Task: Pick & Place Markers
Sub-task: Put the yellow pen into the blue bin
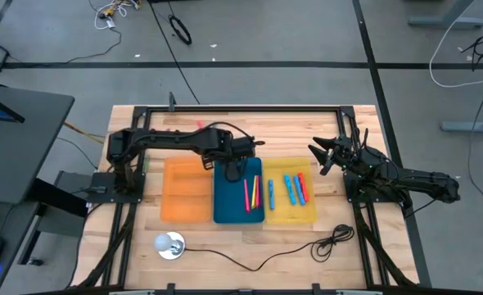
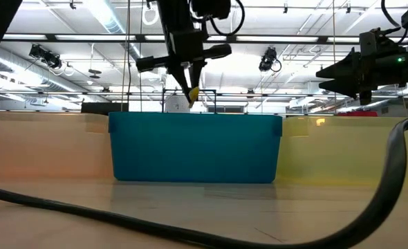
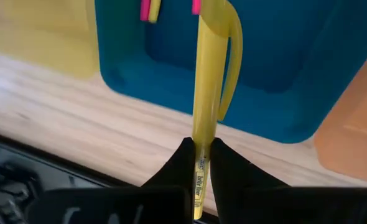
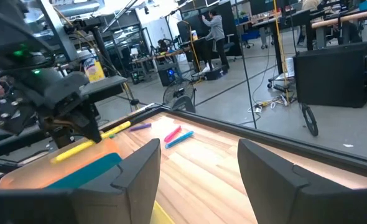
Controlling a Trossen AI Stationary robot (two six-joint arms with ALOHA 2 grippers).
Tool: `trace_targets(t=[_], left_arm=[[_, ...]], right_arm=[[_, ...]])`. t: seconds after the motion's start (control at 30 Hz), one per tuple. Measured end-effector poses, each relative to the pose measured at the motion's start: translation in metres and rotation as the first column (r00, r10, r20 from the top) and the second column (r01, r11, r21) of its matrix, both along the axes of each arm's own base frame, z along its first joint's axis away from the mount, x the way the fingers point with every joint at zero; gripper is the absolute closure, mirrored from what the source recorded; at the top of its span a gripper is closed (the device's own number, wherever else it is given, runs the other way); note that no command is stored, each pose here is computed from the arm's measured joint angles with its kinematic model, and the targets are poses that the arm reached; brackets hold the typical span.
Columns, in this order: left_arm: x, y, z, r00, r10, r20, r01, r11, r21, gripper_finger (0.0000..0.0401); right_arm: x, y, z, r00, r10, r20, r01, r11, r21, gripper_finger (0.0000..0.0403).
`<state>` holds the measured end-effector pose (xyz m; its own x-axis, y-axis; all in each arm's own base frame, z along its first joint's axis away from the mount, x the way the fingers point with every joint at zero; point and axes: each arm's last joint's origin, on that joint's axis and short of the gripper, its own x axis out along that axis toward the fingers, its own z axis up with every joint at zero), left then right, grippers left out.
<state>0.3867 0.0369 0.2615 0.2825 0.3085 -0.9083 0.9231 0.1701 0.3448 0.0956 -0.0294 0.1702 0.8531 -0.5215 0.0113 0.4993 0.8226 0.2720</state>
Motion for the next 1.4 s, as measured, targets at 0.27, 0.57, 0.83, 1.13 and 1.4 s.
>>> trace_targets(t=[0.27,0.57,0.83,1.13,1.4], left_arm=[[0.005,-0.018,-0.004,0.998,-0.064,0.006,0.064,0.998,-0.017,0.0371],[0.004,-0.045,-0.019,0.996,-0.088,-0.01,0.087,0.994,-0.062,0.037],[0.0,-0.065,-0.049,0.994,-0.109,0.017,0.11,0.985,-0.136,0.0368],[0.009,-0.065,-0.082,0.994,-0.107,-0.031,0.102,0.986,-0.135,0.0367],[0.012,-0.068,-0.108,0.988,-0.113,-0.106,0.098,0.985,-0.139,0.0367]], right_arm=[[0.0,0.0,0.0,1.0,0.0,0.0,0.0,1.0,0.0,0.0188],[0.0,0.0,0.0,1.0,0.0,0.0,0.0,1.0,0.0,0.0188],[0.0,0.0,0.0,1.0,0.0,0.0,0.0,1.0,0.0,0.0188],[0.0,0.0,0.0,1.0,0.0,0.0,0.0,1.0,0.0,0.0188],[0.0,0.0,0.0,1.0,0.0,0.0,0.0,1.0,0.0,0.0188]])
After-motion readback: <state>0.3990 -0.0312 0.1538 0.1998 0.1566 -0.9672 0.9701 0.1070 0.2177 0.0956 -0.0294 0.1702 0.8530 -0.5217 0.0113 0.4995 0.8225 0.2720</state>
